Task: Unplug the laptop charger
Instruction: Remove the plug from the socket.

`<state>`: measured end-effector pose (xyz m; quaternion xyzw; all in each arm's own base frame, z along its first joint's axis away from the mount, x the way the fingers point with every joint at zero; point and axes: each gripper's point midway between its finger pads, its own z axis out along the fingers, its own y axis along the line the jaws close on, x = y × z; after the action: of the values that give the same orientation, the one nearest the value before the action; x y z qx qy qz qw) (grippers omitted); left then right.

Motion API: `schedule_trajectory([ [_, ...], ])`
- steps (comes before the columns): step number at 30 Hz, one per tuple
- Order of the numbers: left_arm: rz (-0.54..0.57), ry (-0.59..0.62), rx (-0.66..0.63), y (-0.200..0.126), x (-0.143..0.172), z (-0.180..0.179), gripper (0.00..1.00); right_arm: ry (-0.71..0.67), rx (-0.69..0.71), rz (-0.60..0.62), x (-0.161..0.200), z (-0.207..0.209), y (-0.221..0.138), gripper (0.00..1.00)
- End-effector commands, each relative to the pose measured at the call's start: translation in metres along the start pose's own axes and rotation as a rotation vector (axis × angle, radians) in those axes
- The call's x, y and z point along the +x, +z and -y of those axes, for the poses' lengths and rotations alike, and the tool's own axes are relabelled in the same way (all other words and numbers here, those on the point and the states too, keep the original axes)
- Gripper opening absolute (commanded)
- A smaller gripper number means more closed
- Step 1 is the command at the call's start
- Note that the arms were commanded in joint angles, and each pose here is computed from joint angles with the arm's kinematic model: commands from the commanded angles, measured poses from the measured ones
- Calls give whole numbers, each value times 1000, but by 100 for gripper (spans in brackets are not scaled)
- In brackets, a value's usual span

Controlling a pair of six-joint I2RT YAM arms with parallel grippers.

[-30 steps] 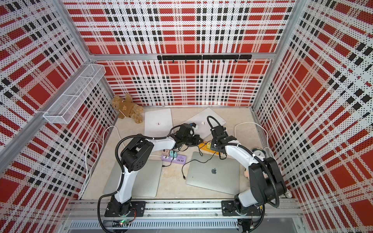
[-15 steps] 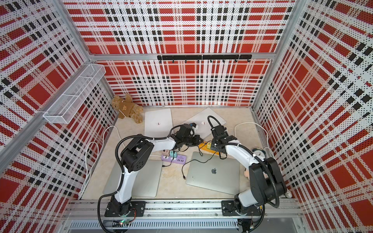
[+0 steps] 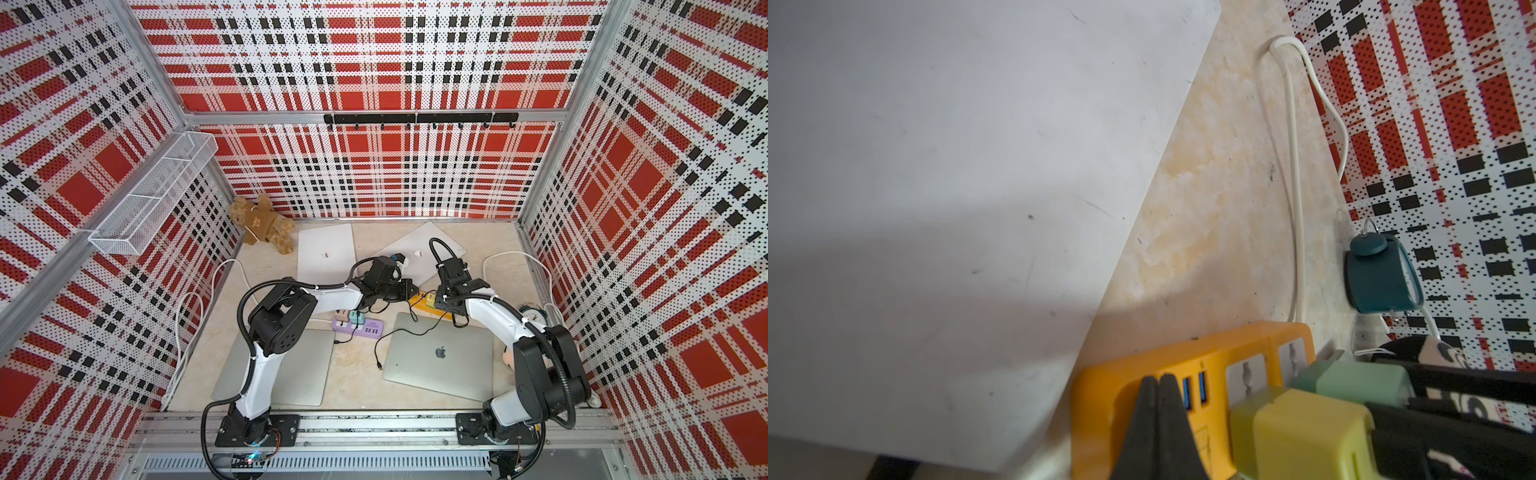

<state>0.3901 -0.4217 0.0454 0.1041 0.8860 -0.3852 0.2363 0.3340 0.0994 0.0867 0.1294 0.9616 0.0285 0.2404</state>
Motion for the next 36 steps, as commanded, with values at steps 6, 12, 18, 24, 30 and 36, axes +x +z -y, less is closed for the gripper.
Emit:
schedule_trajectory([
  [6,-241,-61,-187,10,88,-59,0,54,-183,63,-19,-29,-19,25],
  [12,-237,-60,-186,11,86,-58,0,-22,-26,51,-19,-10,-16,24],
  [18,-237,-51,-205,11,88,-61,0,-33,-11,64,-18,-6,-13,24],
  [24,-241,-54,-200,11,89,-59,0,-27,-35,36,-14,-11,-12,24],
  [30,-236,-50,-195,11,85,-56,0,-20,1,96,-25,-2,-28,24],
  [36,-212,-54,-137,7,72,-33,0,-17,12,130,-29,4,-43,24],
])
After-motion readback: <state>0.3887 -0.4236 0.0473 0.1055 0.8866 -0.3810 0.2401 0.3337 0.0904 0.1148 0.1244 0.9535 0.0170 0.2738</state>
